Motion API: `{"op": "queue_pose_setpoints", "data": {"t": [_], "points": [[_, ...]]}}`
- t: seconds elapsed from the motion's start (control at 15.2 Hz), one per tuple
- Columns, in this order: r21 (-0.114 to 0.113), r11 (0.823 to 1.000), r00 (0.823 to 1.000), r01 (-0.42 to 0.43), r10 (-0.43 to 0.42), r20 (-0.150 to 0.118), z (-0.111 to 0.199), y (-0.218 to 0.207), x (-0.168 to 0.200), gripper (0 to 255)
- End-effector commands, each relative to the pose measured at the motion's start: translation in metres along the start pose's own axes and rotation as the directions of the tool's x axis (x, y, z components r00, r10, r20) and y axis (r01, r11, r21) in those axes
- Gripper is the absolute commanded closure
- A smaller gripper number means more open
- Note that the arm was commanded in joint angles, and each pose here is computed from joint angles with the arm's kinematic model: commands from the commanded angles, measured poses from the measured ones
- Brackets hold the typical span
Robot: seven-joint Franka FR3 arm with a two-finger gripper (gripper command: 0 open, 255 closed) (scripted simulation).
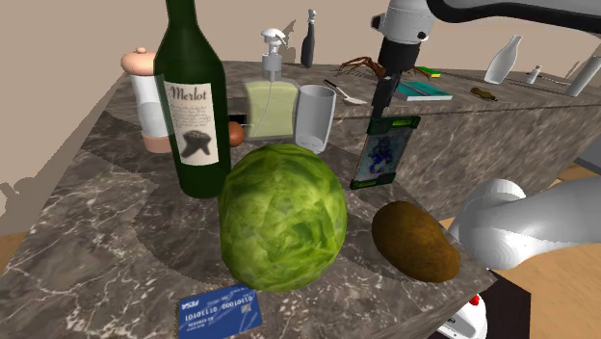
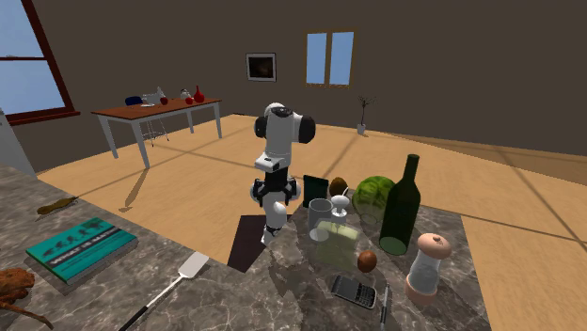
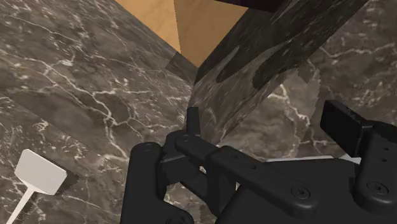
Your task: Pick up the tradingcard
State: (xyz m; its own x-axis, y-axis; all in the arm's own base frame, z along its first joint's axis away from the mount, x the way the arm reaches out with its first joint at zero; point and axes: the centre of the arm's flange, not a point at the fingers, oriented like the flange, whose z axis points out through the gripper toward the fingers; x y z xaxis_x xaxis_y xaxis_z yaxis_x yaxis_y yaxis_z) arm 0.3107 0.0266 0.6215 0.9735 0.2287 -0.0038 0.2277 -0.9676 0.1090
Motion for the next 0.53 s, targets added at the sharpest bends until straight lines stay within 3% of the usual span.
{"op": "queue_pose_setpoints", "data": {"t": [0.0, 0.2, 0.46], "points": [[0.000, 1.000, 1.000, 0.000, 0.000, 0.000, 0.000, 0.000, 0.000, 0], [-0.013, 0.991, 0.989, 0.137, -0.135, 0.066, -0.021, -0.036, 0.016, 0], [-0.016, 0.949, 0.938, 0.315, -0.309, 0.156, -0.048, -0.087, 0.033, 0]]}}
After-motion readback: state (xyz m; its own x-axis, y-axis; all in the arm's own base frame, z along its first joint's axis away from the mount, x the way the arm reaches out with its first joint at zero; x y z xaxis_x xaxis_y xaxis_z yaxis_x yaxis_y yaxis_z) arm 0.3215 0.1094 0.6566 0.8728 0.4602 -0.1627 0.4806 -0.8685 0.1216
